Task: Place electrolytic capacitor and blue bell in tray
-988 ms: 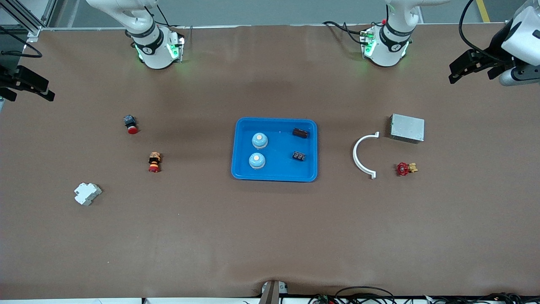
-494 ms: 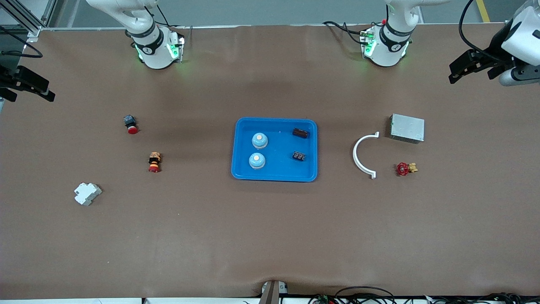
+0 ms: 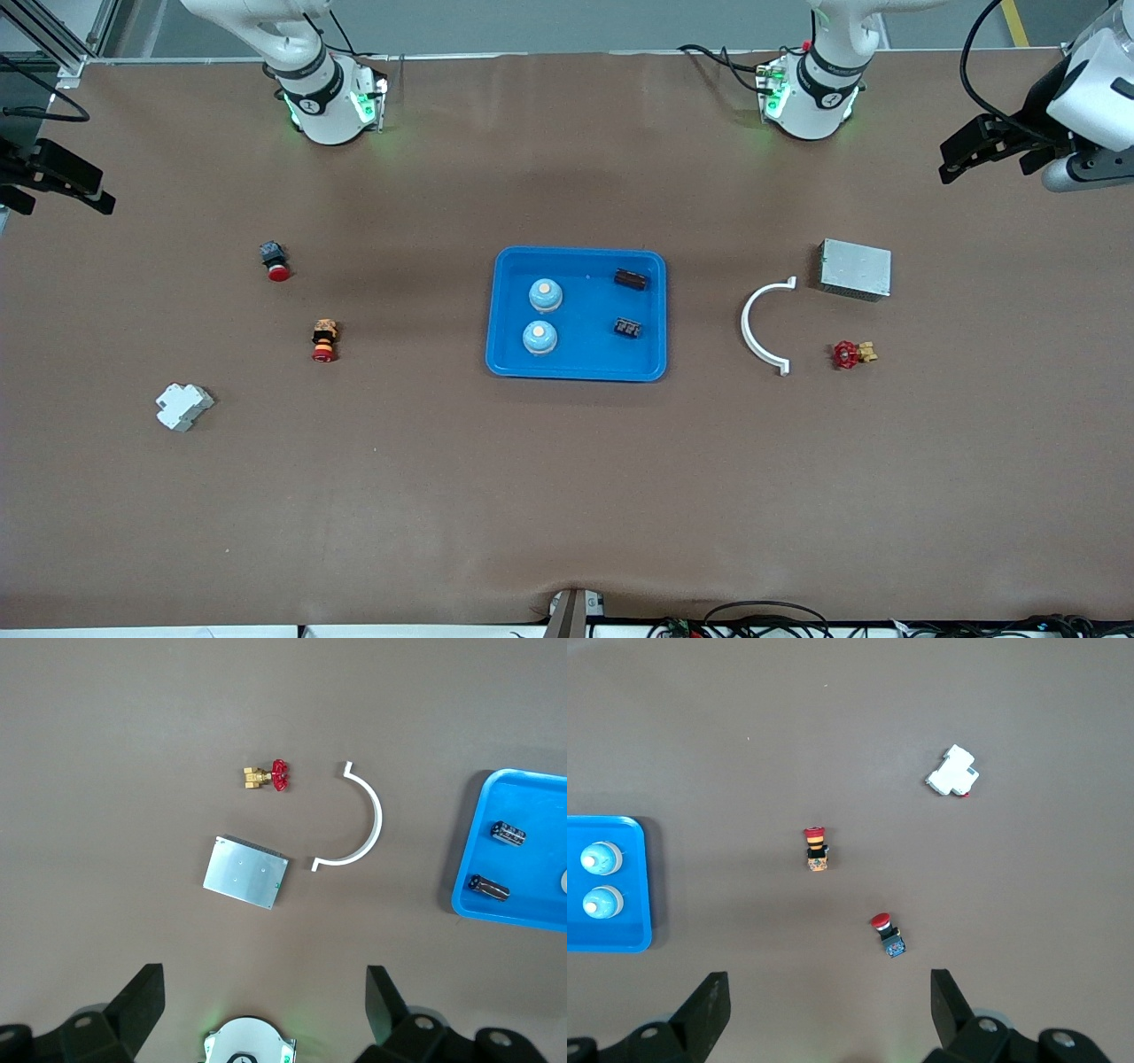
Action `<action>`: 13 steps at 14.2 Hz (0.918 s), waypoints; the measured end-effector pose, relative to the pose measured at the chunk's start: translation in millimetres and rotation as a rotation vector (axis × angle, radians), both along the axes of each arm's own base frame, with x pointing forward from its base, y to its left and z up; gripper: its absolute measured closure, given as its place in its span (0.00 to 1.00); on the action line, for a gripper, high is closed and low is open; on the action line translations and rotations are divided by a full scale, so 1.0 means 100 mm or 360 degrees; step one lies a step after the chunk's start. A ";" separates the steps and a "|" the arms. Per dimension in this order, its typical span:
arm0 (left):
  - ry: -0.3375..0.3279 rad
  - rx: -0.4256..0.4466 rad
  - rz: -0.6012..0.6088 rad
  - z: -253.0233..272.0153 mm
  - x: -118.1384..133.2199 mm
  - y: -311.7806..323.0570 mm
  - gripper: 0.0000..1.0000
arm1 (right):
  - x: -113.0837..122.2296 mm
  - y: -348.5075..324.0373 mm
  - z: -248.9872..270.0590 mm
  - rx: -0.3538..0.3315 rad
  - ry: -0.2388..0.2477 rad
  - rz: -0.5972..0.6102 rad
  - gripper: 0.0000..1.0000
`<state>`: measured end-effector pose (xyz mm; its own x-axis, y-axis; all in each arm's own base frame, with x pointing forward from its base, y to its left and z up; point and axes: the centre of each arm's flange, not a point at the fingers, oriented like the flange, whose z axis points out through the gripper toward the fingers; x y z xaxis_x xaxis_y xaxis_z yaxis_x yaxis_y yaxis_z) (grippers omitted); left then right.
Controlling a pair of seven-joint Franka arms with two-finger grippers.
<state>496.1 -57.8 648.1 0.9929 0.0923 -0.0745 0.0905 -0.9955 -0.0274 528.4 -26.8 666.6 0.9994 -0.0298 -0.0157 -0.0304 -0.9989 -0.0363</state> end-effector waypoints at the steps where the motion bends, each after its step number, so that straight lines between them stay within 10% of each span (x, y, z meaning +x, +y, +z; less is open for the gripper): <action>1: -0.0005 -0.0001 -0.0001 0.00 0.00 0.00 0.00 | 0.00 0.00 0.00 0.0000 0.0000 0.0000 0.00; 13: -0.0111 -0.0001 -0.0024 0.17 -0.07 0.00 0.00 | 0.01 -0.03 0.01 -0.0032 -0.0018 -0.0007 0.00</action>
<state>489.4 -58.3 665.1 0.9970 0.0775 -0.0052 0.0774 -0.9968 -0.0211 529.6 -29.6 667.6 0.9994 -0.0343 -0.0035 -0.0344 -0.9993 -0.0166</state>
